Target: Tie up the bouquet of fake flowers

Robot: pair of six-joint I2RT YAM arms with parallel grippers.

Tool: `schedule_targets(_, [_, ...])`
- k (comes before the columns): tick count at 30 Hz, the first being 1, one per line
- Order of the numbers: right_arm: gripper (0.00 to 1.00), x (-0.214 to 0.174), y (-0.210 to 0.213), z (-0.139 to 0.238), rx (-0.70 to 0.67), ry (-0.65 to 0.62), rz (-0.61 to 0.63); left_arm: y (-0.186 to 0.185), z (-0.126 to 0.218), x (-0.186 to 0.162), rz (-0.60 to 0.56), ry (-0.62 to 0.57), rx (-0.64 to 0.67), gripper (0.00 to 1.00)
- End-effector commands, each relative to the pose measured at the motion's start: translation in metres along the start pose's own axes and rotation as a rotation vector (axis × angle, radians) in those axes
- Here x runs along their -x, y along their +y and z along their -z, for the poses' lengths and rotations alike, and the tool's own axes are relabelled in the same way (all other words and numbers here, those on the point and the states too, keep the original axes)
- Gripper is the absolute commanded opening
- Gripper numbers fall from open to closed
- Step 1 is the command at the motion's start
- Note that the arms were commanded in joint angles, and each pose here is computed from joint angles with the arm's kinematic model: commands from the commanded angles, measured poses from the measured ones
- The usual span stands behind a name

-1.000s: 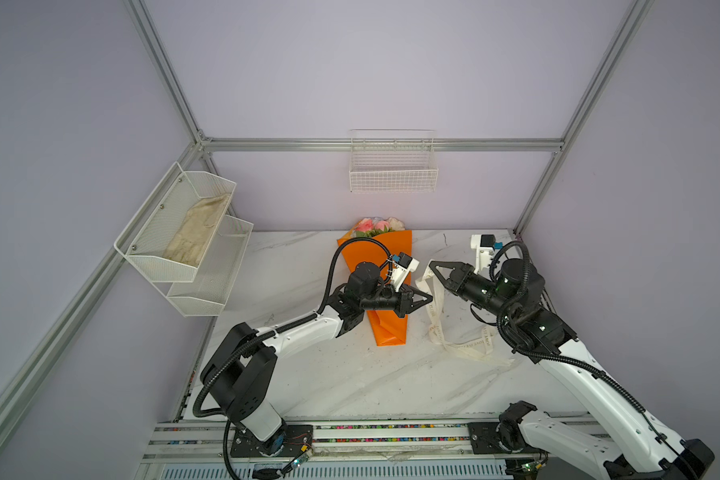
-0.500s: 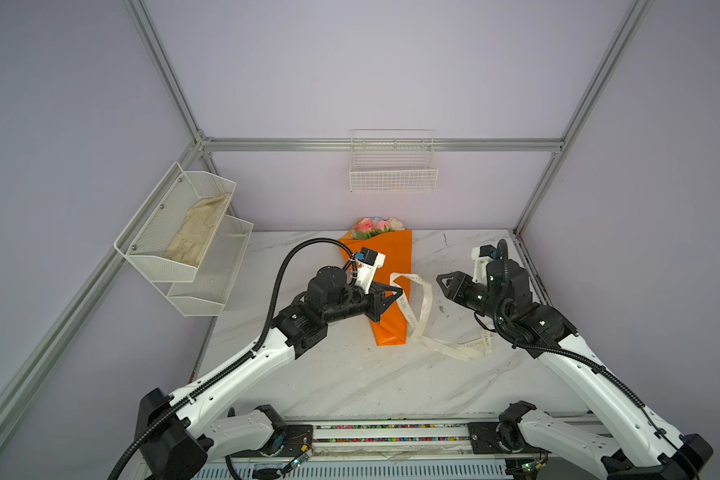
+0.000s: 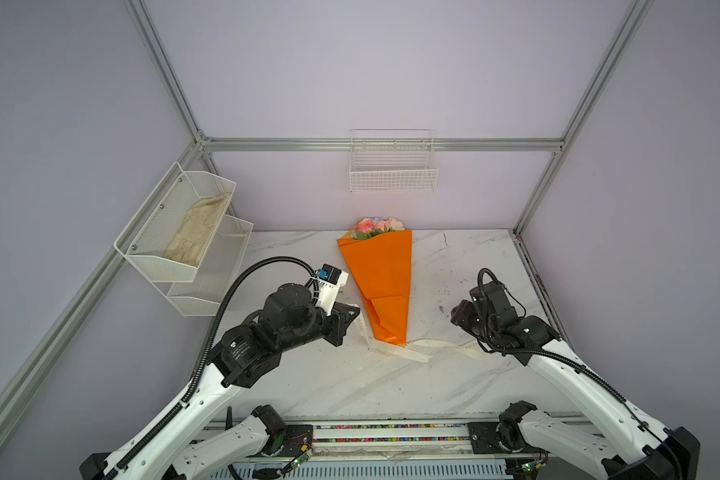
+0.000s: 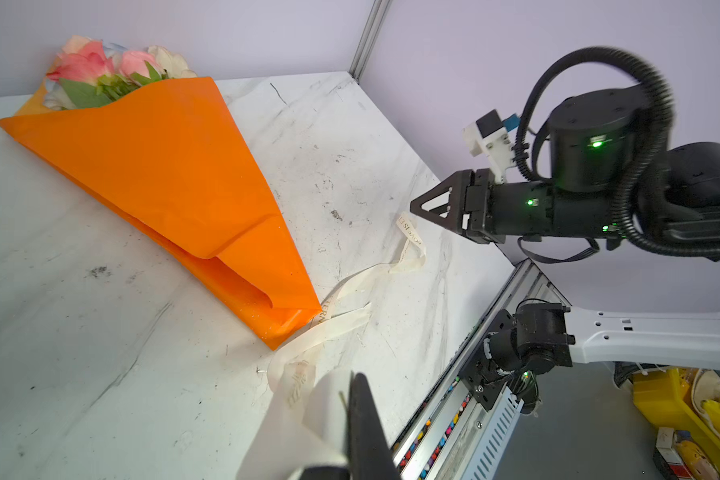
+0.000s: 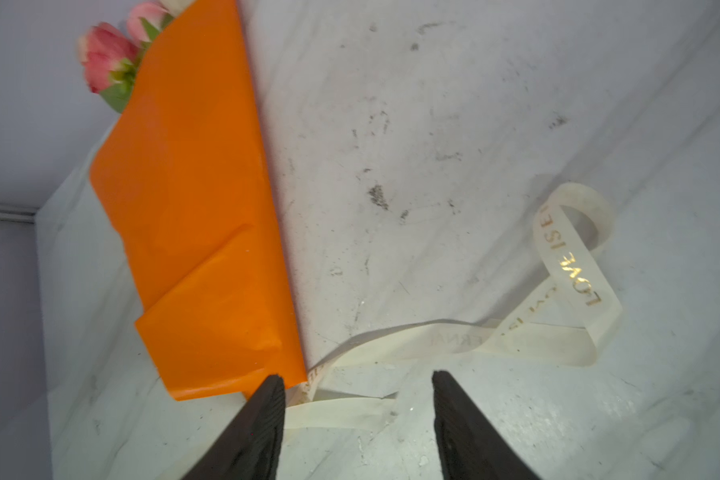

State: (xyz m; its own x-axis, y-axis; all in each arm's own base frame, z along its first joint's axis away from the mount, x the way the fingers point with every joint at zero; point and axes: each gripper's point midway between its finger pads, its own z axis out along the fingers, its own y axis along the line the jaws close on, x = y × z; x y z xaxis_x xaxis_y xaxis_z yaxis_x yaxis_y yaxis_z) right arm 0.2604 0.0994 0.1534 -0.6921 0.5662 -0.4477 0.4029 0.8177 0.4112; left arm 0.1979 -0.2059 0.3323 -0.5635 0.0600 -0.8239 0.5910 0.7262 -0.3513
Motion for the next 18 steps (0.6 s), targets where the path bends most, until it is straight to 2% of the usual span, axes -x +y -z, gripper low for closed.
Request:
schedule_targets(1, [0.60,-0.011,-0.039,-0.018,-0.162,0.024,-0.062,0.000,0.029,0.017,-0.071,-0.033,0.047,0.00])
schedule_targets(4, [0.60,-0.009,-0.072,-0.028,-0.284,-0.004,-0.091,0.006,0.031,0.011,-0.090,-0.019,0.073,0.00])
schedule_targets(9, [0.59,0.005,-0.108,-0.028,-0.364,-0.062,-0.174,0.022,0.037,0.008,-0.126,0.008,0.168,0.00])
schedule_targets(13, [0.59,0.001,-0.114,-0.039,-0.330,-0.061,-0.220,0.022,0.033,0.007,-0.129,0.014,0.170,0.00])
schedule_targets(15, [0.59,-0.003,-0.102,-0.052,-0.258,-0.025,-0.202,0.023,0.029,0.005,-0.130,0.023,0.170,0.00])
schedule_targets(18, [0.59,-0.010,-0.094,-0.066,-0.226,0.028,-0.180,0.022,0.022,0.003,-0.130,0.033,0.159,0.00])
